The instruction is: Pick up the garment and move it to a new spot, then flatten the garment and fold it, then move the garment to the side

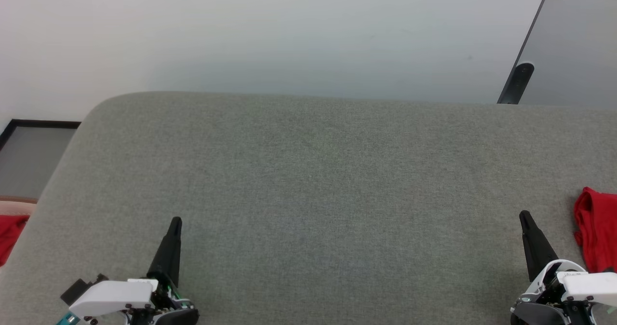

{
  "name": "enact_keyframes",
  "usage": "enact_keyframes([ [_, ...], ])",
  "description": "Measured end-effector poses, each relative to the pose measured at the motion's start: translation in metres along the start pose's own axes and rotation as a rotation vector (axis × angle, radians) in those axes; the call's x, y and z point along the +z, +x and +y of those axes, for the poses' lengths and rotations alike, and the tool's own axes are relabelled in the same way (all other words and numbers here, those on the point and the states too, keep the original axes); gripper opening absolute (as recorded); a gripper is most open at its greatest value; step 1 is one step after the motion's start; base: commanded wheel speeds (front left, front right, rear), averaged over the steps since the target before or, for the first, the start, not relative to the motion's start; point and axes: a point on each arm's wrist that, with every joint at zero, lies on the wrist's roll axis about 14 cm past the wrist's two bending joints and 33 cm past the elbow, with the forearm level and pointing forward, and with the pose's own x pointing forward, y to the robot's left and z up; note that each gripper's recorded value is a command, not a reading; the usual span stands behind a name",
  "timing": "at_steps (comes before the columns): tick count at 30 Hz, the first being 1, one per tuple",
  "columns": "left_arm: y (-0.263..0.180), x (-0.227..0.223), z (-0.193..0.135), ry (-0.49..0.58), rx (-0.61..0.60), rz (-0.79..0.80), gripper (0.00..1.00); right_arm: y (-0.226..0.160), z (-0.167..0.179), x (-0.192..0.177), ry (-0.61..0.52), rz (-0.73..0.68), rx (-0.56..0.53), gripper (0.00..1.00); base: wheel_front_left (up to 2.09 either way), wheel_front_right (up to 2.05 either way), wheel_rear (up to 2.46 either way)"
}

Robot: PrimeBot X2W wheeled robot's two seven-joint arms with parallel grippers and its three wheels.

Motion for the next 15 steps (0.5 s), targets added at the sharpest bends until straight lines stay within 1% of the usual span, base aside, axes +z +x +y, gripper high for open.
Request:
enact_keyframes([
  [15,0.0,0.0001,0.0,0.0,0.0,0.0,0.0,0.0,0.0,0.0,0.0,0.0,0.0,0.0,0.0,0.0,0.0],
])
